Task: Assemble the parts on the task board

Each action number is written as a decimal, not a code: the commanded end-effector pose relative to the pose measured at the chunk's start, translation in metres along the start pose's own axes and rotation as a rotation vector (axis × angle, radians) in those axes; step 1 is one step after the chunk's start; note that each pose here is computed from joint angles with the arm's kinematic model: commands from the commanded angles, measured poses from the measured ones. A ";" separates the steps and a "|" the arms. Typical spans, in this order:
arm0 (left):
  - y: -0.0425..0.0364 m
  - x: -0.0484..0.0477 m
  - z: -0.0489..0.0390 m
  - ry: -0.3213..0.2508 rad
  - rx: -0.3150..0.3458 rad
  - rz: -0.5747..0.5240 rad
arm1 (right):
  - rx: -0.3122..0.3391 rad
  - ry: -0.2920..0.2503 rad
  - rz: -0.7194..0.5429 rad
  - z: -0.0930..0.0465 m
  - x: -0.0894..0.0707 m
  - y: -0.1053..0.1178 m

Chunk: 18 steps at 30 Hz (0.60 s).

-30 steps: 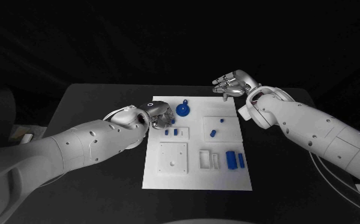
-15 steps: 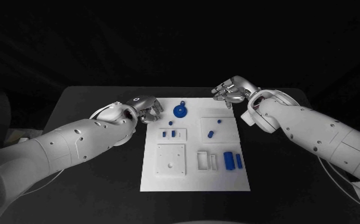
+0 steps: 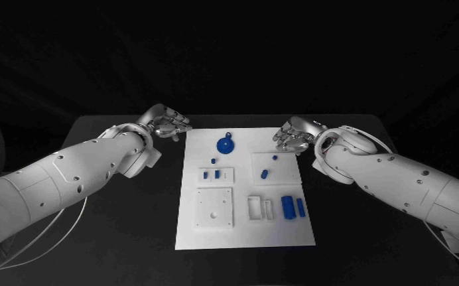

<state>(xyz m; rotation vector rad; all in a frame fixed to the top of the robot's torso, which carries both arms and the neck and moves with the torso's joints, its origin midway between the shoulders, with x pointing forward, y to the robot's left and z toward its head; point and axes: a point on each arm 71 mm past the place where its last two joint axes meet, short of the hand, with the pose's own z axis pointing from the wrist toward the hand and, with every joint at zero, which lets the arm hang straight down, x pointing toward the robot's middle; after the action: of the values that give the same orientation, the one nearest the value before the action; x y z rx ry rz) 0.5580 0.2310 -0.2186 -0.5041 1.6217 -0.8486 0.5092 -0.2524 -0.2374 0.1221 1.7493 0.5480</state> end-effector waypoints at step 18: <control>-0.0153 -0.0057 -0.0090 -0.102 0.055 -0.367 | 0.028 -0.036 -0.225 -0.006 0.037 0.009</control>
<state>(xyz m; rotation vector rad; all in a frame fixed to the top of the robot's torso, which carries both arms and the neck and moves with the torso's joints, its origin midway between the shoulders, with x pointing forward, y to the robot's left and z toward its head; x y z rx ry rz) 0.5482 0.2259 -0.2070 -0.7629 1.4969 -1.0941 0.4930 -0.2341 -0.2668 -0.0113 1.7315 0.3898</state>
